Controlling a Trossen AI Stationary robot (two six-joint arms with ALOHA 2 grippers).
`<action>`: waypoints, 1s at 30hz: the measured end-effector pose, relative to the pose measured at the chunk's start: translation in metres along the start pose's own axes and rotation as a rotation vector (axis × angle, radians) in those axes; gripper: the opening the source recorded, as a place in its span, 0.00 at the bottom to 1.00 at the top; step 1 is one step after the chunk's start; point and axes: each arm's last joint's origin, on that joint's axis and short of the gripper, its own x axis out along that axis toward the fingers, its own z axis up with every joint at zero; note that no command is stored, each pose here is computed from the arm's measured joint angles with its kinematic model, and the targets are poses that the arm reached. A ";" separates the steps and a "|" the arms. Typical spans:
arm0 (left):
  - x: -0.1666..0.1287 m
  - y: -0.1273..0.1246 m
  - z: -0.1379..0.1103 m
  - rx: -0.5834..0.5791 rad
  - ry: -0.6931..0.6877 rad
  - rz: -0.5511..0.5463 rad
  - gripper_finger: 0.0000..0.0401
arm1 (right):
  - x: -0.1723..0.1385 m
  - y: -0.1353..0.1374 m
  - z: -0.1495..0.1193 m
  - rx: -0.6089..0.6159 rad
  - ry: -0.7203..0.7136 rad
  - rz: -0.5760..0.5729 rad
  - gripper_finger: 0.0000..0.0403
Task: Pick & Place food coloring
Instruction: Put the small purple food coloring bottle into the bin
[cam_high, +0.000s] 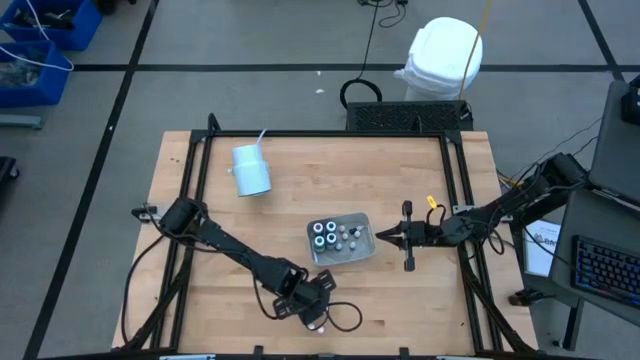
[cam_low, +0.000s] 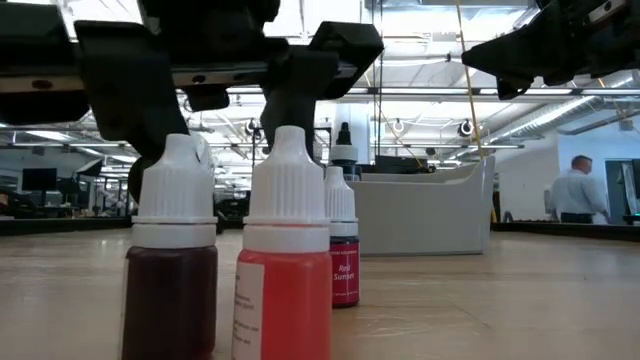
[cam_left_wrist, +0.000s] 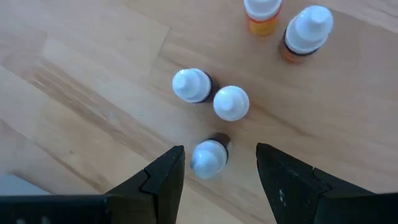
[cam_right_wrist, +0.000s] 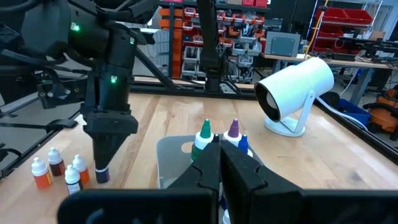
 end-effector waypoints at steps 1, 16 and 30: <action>0.000 0.000 0.000 0.000 -0.001 0.001 0.51 | 0.000 0.000 0.000 0.000 -0.001 0.000 0.01; 0.010 0.004 -0.019 -0.040 -0.005 -0.039 0.51 | 0.000 0.000 0.000 0.024 0.005 0.000 0.01; 0.010 0.007 -0.011 -0.042 -0.103 -0.034 0.51 | 0.000 0.000 -0.002 0.016 0.022 0.000 0.01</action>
